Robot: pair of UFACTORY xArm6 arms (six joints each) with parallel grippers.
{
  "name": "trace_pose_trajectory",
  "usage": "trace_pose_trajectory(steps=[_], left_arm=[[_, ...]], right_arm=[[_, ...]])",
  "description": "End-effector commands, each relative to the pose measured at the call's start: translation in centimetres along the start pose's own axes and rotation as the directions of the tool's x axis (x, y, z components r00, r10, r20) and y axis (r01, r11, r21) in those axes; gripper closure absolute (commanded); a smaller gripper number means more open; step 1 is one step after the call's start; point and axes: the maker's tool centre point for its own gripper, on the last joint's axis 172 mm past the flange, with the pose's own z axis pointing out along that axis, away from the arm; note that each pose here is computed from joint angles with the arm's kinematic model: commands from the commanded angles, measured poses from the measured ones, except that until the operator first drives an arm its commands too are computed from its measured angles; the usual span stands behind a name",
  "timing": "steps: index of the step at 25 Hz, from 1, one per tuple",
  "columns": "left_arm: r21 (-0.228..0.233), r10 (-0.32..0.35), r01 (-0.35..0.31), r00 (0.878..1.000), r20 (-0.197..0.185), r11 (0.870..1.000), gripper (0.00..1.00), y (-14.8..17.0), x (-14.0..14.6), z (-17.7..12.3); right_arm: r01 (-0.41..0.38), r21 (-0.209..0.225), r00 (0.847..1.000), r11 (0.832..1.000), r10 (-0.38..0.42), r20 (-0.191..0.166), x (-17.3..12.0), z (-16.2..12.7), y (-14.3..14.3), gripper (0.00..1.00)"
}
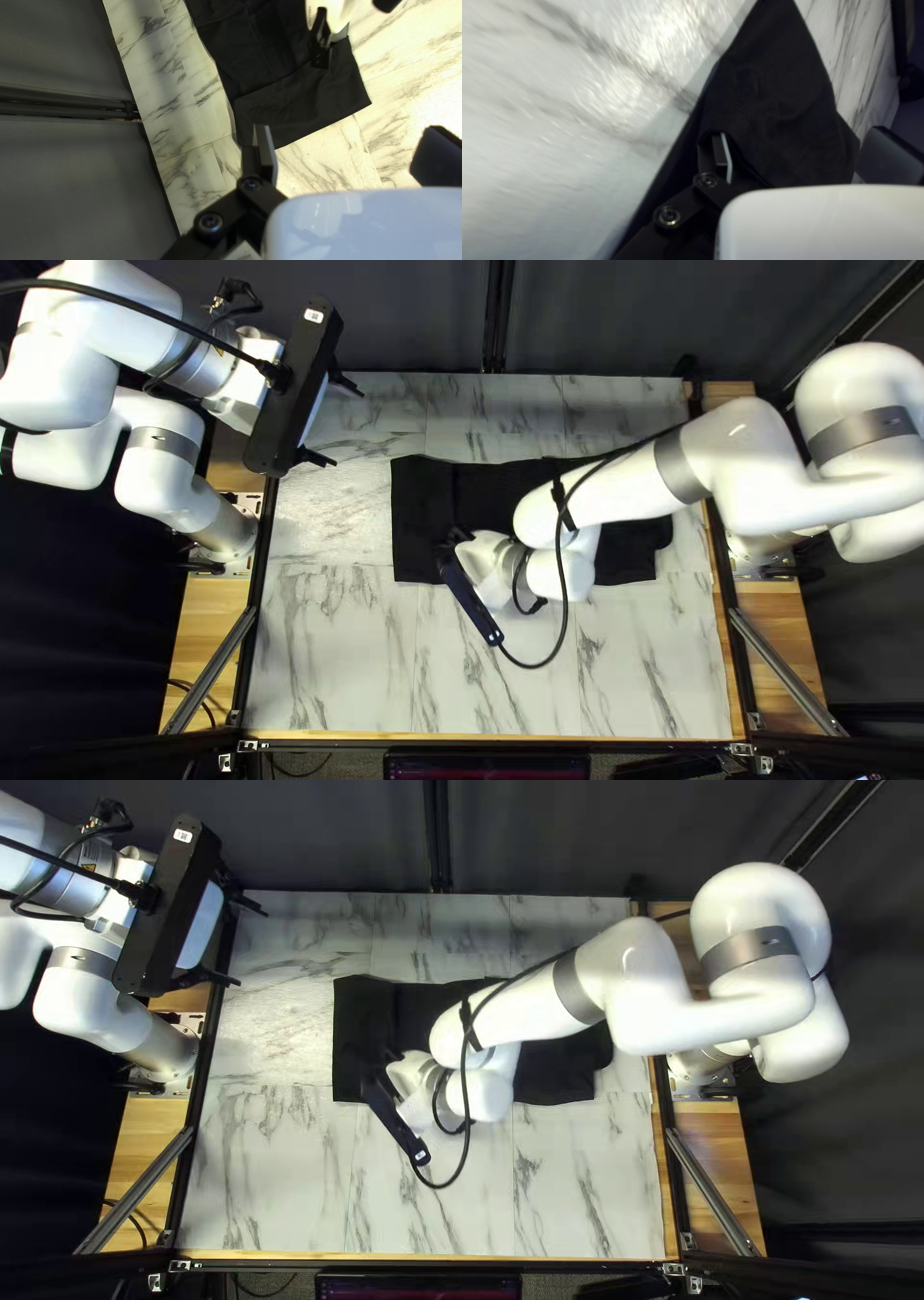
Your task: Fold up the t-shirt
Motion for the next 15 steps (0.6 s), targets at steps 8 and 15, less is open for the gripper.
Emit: trace_pose_trajectory(steps=[8,15], left_arm=[[0.000,0.000,0.000,1.000,0.000,1.000,0.00,0.0,0.0,0.0],[0.000,0.000,0.000,1.000,0.000,1.000,0.00,0.0,0.0,0.0]], right_arm=[[-0.016,0.002,1.000,1.000,0.016,0.013,-2.7,0.6,2.6,0.00],[-0.037,0.012,0.999,0.999,0.037,-0.036,-1.7,-2.1,0.7,0.00]])
